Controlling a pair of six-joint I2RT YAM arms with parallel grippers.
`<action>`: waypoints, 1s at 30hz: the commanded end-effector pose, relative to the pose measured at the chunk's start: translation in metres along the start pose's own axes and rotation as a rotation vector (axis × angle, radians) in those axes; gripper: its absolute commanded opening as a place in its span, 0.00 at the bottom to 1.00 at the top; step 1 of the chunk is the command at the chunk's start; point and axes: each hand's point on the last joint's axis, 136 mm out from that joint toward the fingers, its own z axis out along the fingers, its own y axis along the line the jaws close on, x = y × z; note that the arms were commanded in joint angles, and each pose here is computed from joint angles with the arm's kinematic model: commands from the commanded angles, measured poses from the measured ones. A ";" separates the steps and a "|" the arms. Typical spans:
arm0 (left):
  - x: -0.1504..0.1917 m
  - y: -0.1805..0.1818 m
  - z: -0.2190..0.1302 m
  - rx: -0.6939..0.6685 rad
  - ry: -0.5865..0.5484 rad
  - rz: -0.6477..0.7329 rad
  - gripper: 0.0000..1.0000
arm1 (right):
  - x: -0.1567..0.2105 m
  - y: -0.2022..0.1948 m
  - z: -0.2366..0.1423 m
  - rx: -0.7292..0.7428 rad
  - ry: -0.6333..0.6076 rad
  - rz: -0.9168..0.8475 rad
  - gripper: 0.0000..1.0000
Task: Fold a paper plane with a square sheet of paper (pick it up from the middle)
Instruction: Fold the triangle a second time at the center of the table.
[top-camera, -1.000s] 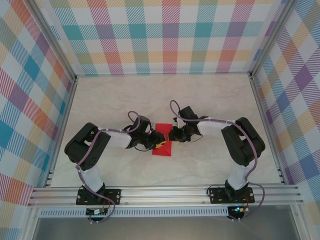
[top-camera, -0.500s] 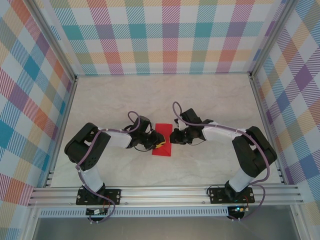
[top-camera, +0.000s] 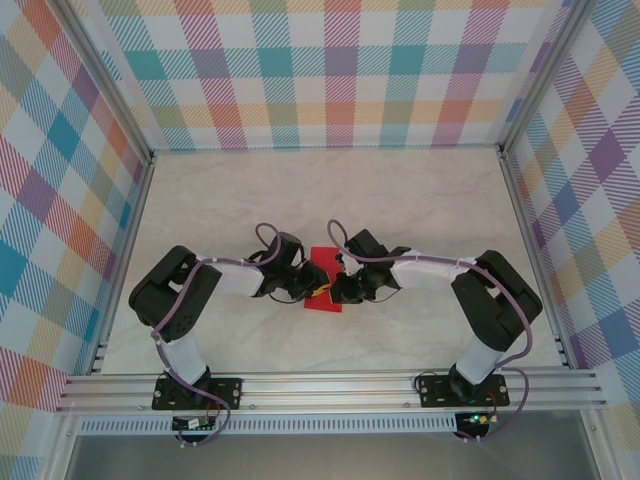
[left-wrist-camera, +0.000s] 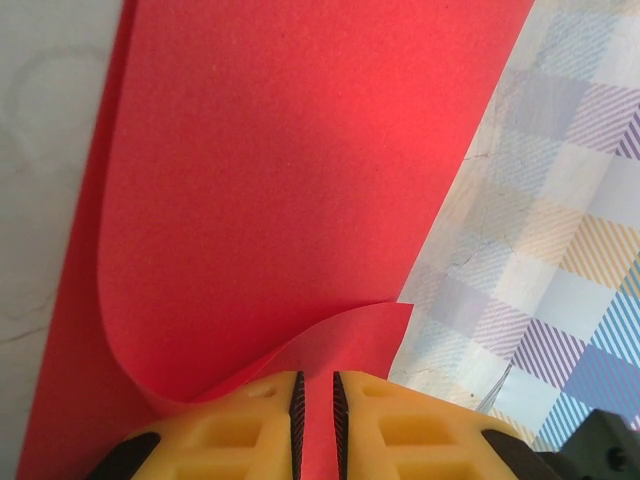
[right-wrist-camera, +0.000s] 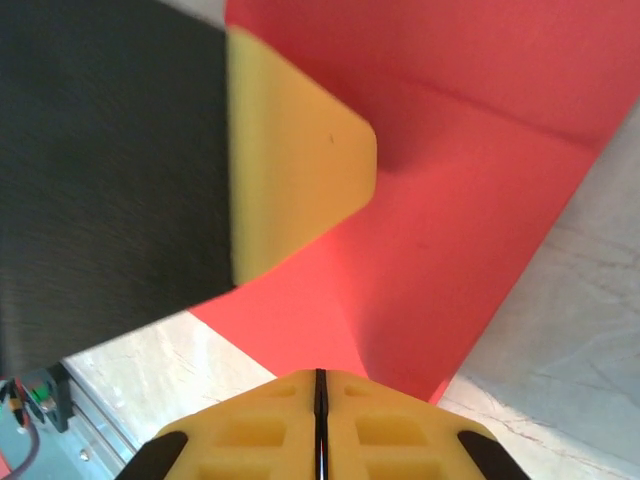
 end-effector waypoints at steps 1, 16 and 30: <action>0.000 0.040 0.003 -0.143 -0.038 -0.075 0.19 | 0.001 -0.002 0.007 0.037 0.021 -0.014 0.09; -0.006 0.022 -0.004 -0.096 -0.071 -0.050 0.22 | 0.010 -0.024 0.011 0.129 0.049 0.019 0.08; -0.002 0.018 -0.004 -0.064 -0.055 -0.044 0.24 | -0.006 0.019 -0.008 -0.018 0.000 0.011 0.14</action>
